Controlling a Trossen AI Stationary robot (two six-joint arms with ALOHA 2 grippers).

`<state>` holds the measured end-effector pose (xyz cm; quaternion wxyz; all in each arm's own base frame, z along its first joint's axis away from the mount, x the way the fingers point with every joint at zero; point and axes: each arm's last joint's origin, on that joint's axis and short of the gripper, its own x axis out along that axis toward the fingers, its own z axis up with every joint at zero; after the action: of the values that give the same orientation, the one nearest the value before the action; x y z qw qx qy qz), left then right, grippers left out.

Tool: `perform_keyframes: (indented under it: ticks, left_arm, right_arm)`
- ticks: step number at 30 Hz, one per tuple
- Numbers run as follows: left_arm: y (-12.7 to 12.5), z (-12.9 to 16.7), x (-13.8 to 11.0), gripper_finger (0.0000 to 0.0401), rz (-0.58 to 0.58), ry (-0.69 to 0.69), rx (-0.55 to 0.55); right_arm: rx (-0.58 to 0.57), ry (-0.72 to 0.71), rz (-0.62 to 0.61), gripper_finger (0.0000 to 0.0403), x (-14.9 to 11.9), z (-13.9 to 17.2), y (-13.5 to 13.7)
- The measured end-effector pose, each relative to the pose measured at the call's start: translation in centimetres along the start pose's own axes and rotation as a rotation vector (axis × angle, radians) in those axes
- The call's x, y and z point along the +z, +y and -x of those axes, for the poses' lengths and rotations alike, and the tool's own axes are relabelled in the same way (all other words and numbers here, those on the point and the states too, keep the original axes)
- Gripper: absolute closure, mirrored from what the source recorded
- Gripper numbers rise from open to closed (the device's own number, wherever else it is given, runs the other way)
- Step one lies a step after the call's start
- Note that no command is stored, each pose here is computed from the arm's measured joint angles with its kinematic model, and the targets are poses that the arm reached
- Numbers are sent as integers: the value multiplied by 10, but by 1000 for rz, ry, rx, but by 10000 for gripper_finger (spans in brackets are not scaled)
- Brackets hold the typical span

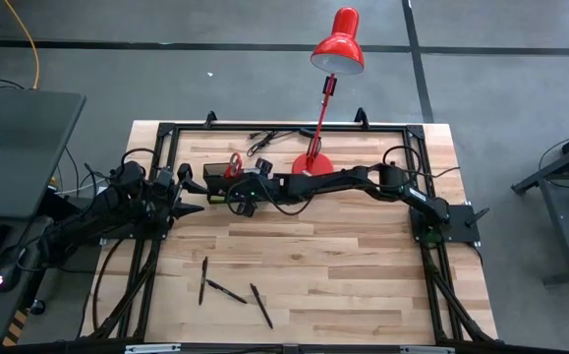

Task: Pick and place office supplies into organizer
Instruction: Put the white sticky notes into the black desk organizer, then put the black pen into the black desk organizer

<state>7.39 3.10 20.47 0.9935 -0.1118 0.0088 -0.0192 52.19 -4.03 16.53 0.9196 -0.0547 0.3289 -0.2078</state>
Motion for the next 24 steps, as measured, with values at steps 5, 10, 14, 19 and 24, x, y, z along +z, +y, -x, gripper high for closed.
perform_keyframes:
  ticks: [5, 10, 14, 19, 24]
  left_arm:
    - [0, 0, 0, 162, 0, 0, 0]
    - [0, 0, 0, 162, 0, 0, 0]
    - [0, 0, 0, 162, 0, 0, 0]
    - [0, 0, 0, 162, 0, 0, 0]
    - [0, 0, 0, 162, 1, 0, 0]
  right_arm:
    - [35, 11, -18, 403, -1, 1, 3]
    - [109, 27, -60, 402, -3, 1, 5]
    - [133, 27, 3, 383, -3, 3, 9]
    - [125, 21, 35, 306, -3, 7, 20]
    - [18, 14, 70, 221, -2, 22, 40]
